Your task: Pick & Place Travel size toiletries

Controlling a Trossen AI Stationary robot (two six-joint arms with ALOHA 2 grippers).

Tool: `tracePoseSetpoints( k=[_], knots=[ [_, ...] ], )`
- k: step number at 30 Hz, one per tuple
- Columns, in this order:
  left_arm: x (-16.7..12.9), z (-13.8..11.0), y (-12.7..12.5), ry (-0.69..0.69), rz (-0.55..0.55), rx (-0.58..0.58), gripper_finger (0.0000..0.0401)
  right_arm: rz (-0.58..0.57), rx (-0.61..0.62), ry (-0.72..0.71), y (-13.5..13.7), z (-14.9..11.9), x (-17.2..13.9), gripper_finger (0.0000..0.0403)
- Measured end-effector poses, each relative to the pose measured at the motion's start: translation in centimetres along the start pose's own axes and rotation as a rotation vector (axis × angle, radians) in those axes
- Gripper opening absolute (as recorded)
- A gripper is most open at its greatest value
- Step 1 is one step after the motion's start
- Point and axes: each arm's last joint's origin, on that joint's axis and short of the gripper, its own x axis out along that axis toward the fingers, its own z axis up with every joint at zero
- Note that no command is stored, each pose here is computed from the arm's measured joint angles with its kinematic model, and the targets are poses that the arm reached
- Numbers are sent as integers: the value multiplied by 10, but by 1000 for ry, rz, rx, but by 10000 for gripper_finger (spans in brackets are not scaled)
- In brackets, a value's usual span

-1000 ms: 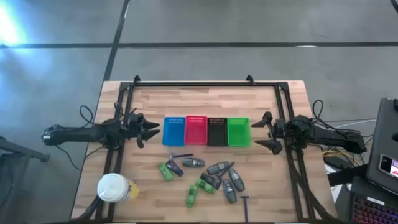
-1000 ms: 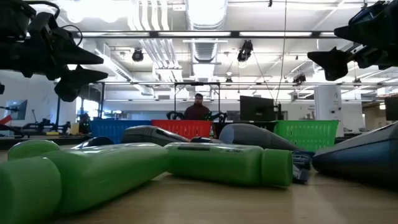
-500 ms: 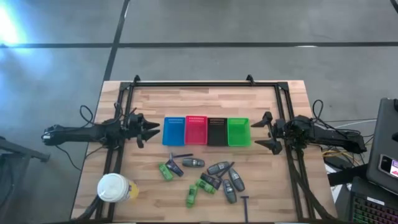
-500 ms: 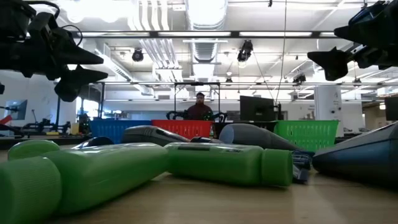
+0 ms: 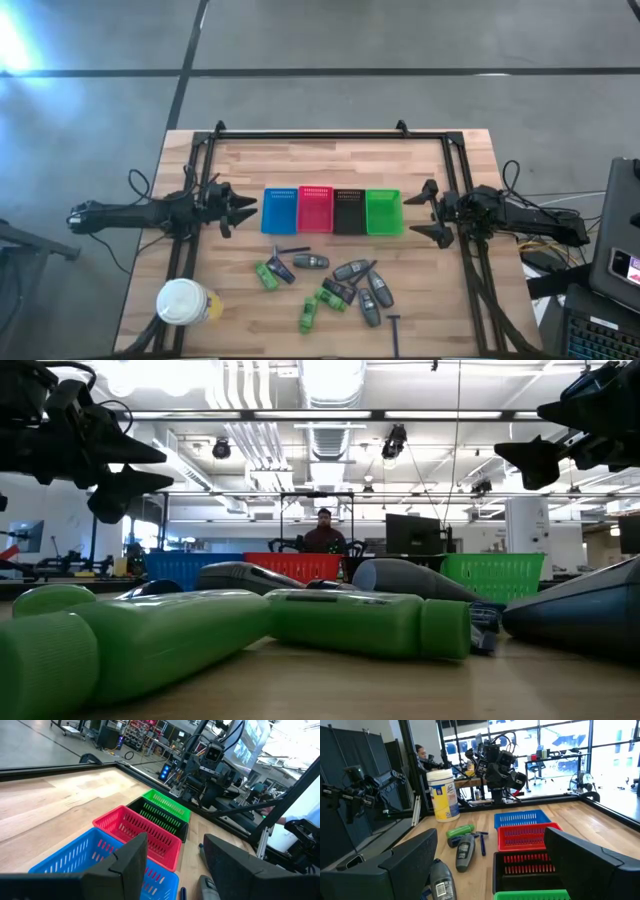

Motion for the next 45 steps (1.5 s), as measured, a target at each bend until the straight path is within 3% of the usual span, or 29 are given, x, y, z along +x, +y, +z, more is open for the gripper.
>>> tracePoseSetpoints(
  k=[32, 34, 43, 45],
  knots=[
    [0, 0, 0, 0, 0, 0, 200, 1, 4, -2, 0, 0, 0, 364],
    [0, 0, 0, 0, -1, 0, 200, 3, 96, -10, 0, 1, 0, 363],
    [0, 0, 0, 0, 0, 0, 200, 8, 976, -9, 0, 1, 0, 363],
    [0, 0, 0, 0, 0, 0, 200, 2, 1111, -2, 0, 0, 0, 364]
  ],
)
